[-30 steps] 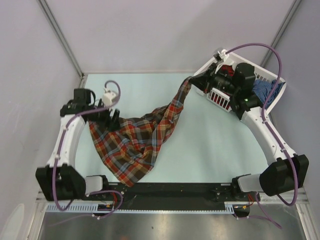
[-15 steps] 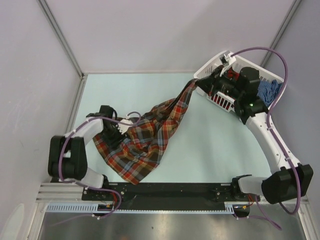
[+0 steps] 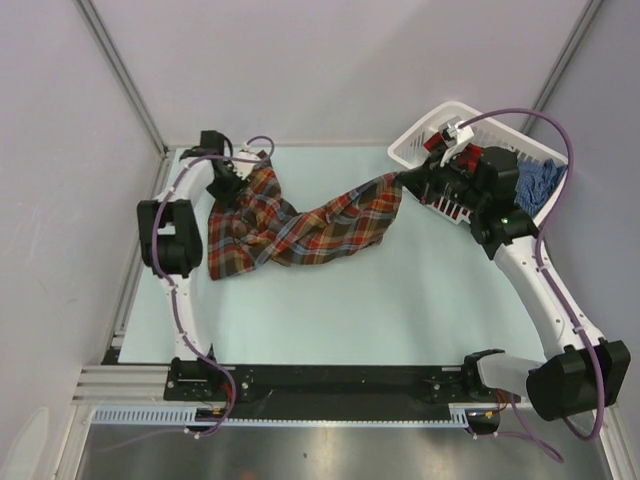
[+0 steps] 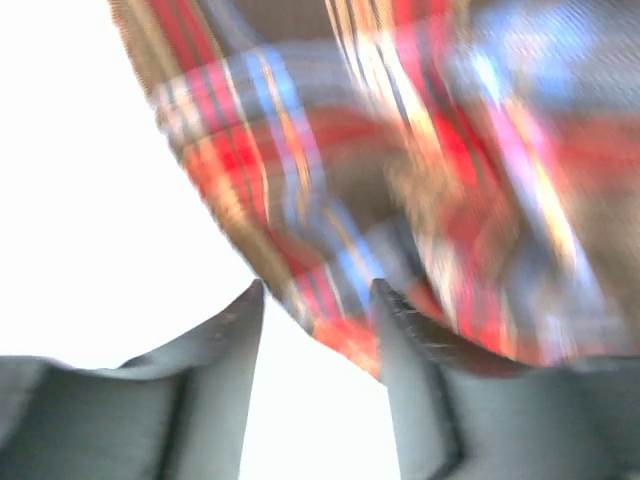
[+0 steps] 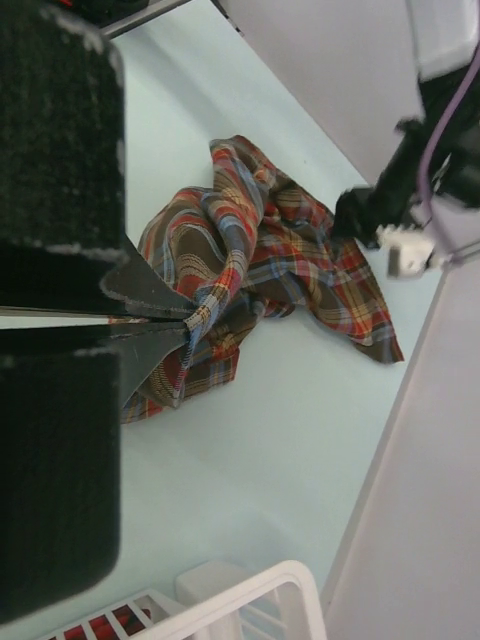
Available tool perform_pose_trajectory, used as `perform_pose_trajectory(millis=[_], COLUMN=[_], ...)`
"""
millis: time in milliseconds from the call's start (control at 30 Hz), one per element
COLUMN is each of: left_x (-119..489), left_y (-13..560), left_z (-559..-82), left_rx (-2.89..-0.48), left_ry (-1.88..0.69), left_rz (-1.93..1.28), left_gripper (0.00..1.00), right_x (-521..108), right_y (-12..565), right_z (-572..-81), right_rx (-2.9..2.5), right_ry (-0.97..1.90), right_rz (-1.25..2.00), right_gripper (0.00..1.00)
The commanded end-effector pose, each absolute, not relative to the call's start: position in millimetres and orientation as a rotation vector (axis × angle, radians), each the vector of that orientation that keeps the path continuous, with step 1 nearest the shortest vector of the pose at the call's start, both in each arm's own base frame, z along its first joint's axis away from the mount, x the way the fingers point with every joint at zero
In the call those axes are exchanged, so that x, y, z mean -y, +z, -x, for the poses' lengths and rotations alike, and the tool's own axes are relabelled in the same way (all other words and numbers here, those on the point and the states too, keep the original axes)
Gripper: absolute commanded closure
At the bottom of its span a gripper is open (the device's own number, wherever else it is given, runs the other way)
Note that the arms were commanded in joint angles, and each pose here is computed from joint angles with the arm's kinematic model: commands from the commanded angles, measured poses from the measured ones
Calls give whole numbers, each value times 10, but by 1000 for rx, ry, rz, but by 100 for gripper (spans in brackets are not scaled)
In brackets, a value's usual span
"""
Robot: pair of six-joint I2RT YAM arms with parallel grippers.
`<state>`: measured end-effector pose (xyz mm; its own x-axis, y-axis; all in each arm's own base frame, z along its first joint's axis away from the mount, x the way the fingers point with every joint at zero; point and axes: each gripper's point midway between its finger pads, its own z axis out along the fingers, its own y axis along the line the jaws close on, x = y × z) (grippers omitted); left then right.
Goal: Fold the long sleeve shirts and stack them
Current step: Flatten the shirt out
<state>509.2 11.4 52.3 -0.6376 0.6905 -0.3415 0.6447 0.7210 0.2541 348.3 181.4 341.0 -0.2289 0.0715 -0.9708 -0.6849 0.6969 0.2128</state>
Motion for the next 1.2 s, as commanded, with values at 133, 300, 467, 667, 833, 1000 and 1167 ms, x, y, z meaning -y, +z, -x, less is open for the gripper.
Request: perform_pose_trajectory(millis=[133,300,467,667,833,1000,1167], left_x=[180,359,272,175,73,56,272], left_y=[1543,1096,922,538,314,342,822], left_z=[-3143,-2352,-2534,-2728,-2875,-2765,-2073], left_rx=[-2236,-2115,-1990,-1993,-2059,-2109,-2044], left_ry=[-226,-171,33,131,178,146,-58], left_rz=[-1242,-1306,-1362,-1483,-1511,-1532,-1615], left_gripper=[30,28,29,28,35,88,100], right_x=[-1948,-2027,-2027,-2033,-2009,-1889,-1691], right_y=[3587,3558,3661,3815,3785,3745,3761], right_z=[-3451,-3516,-3668,-3804,-3841,-3752,-3336], right_rx=[-1586,-1574,-1552,-1522,-1529,-1549,-1572], right_ry=[726,684,654,625,600,573,558], right_rz=[540,570,556,550,564,573,593], right_gripper=[100,100,100,100,100,100,100])
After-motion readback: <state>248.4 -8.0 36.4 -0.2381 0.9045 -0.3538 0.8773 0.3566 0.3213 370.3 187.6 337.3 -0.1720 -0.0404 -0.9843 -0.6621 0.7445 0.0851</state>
